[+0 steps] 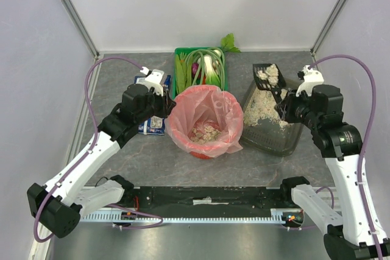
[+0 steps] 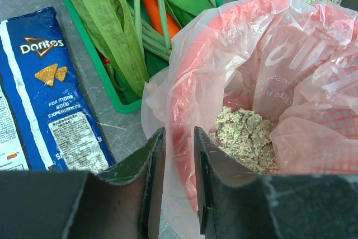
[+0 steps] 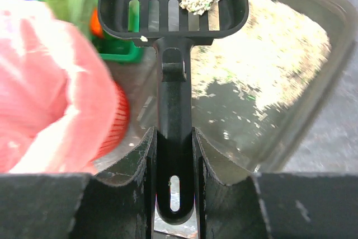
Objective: Clean the litter box
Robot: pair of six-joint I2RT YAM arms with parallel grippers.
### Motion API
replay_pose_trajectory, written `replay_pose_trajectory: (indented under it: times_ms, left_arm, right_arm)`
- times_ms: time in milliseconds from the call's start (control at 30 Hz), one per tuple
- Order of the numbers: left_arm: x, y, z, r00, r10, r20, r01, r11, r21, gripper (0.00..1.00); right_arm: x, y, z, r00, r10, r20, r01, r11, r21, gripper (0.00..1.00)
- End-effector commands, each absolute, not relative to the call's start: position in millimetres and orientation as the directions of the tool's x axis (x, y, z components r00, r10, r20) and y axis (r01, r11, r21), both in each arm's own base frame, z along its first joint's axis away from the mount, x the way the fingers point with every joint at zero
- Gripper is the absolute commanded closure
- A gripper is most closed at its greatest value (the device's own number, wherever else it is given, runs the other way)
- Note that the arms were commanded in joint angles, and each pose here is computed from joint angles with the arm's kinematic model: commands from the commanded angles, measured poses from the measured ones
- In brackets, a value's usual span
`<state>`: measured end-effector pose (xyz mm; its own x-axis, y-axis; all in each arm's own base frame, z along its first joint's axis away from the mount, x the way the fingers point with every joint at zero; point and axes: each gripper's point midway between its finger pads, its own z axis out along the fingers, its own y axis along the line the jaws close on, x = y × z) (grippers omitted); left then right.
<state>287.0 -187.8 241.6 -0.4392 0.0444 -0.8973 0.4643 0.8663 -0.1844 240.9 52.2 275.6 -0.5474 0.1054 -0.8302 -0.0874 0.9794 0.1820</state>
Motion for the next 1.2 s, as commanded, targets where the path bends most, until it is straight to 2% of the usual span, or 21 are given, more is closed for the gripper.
replay_pose_trajectory:
  times_ms: [0,233,567,633,700,867,967,1067,1167]
  left_arm:
    - [287.9,-190.5,260.1,-0.366,0.038,-0.930,0.500,0.851,-0.162,0.67]
    - [288.4,-189.5,260.5,-0.364,0.038,-0.931,0.496,0.854,-0.159,0.67]
    - [290.7,-186.4,258.8,-0.363,0.039,-0.931,0.479,0.865,-0.150,0.67]
    - [290.5,-185.4,260.0,-0.357,0.036,-0.933,0.476,0.867,-0.149,0.67]
    - [290.3,-184.2,261.2,-0.351,0.034,-0.936,0.474,0.868,-0.146,0.67]
    - [290.9,-184.3,261.8,-0.350,0.033,-0.936,0.473,0.869,-0.146,0.68]
    - [290.5,-184.0,261.3,-0.350,0.035,-0.936,0.473,0.869,-0.144,0.68]
    - [291.3,-183.9,260.6,-0.350,0.038,-0.936,0.473,0.870,-0.141,0.68]
    - [291.0,-183.7,261.4,-0.348,0.039,-0.937,0.473,0.870,-0.139,0.68]
  right_arm:
    - [233.3,88.5,318.0,-0.472,0.023,-0.881,-0.344,0.916,0.208,1.00]
    - [225.9,110.0,338.4,-0.440,-0.054,-0.896,-0.485,0.855,0.186,1.00]
    - [213.4,176.0,326.8,-0.443,-0.263,-0.857,-0.629,0.773,0.088,1.00]
    - [214.4,167.2,315.6,-0.464,-0.344,-0.816,-0.582,0.813,-0.012,1.00]
    - [203.5,178.7,302.8,-0.462,-0.451,-0.764,-0.616,0.783,-0.089,1.00]
    - [199.5,186.9,315.1,-0.353,-0.560,-0.749,-0.591,0.754,-0.285,1.00]
    - [203.7,181.0,311.2,-0.303,-0.678,-0.670,-0.522,0.706,-0.479,1.00]
    - [207.3,184.9,306.7,-0.239,-0.791,-0.564,-0.451,0.604,-0.657,1.00]
    - [206.9,195.9,308.6,-0.166,-0.845,-0.508,-0.419,0.527,-0.739,1.00]
